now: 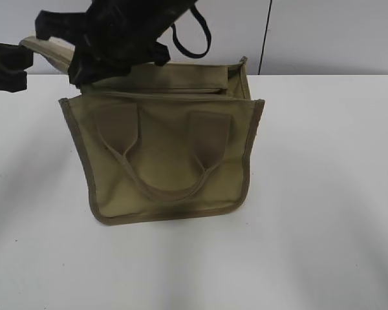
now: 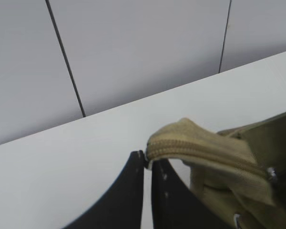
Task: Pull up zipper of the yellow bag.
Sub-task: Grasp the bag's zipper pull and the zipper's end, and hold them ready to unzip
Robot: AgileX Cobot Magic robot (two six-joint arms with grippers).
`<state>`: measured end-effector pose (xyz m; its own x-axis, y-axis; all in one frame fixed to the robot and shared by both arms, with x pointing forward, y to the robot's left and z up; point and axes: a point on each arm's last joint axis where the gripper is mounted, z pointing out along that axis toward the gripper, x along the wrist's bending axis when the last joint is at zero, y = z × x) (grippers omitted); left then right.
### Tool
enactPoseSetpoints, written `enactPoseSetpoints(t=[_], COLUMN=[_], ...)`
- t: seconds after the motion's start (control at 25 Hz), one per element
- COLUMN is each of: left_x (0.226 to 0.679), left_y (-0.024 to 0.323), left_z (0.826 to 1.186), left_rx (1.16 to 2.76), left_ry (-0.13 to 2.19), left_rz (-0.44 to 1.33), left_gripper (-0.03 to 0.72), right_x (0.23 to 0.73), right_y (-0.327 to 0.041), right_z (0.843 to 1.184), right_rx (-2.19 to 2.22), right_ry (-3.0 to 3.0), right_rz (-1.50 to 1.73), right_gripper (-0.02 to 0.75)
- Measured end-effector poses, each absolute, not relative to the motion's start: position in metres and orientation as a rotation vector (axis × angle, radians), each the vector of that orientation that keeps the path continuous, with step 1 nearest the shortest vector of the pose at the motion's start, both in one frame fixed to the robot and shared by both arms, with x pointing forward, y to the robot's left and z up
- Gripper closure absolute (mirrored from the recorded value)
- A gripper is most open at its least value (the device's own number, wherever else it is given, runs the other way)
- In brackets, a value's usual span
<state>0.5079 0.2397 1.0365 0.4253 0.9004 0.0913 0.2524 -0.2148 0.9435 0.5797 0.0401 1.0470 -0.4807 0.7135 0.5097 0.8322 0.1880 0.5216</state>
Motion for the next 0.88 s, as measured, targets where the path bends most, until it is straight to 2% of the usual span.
enactPoseSetpoints(t=[0.12,0.24,0.56,0.64,0.76,0.8,0.88], left_x=[0.508,0.509,0.509,0.509,0.509,0.509,0.509], left_y=[0.242,0.244,0.246,0.245,0.243,0.243,0.243], left_z=[1.035,1.034,1.033,1.034,1.036,1.036,1.036], left_rx=[1.720,1.703,1.680,1.670,1.655,1.652,1.650], left_ry=[1.039,1.093,1.143,1.129,1.105,1.100,1.097], left_rz=[0.844,0.839,0.829,0.826,0.820,0.819,0.819], left_gripper=[0.686,0.686,0.686,0.686,0.686,0.686,0.686], right_x=[0.580,0.583,0.588,0.586,0.582,0.580,0.579], right_y=[0.032,0.021,0.011,0.013,0.022,0.025,0.030], right_z=[1.061,1.070,1.068,1.068,1.070,1.071,1.073], right_rx=[-1.512,-1.528,-1.543,-1.508,-1.400,-1.378,-1.364], right_ry=[-2.291,-2.283,-2.296,-2.323,-2.414,-2.426,-2.427], right_rz=[-1.195,-1.202,-1.152,-1.160,-1.221,-1.243,-1.290], right_gripper=[0.681,0.750,0.752,0.711,0.526,0.487,0.454])
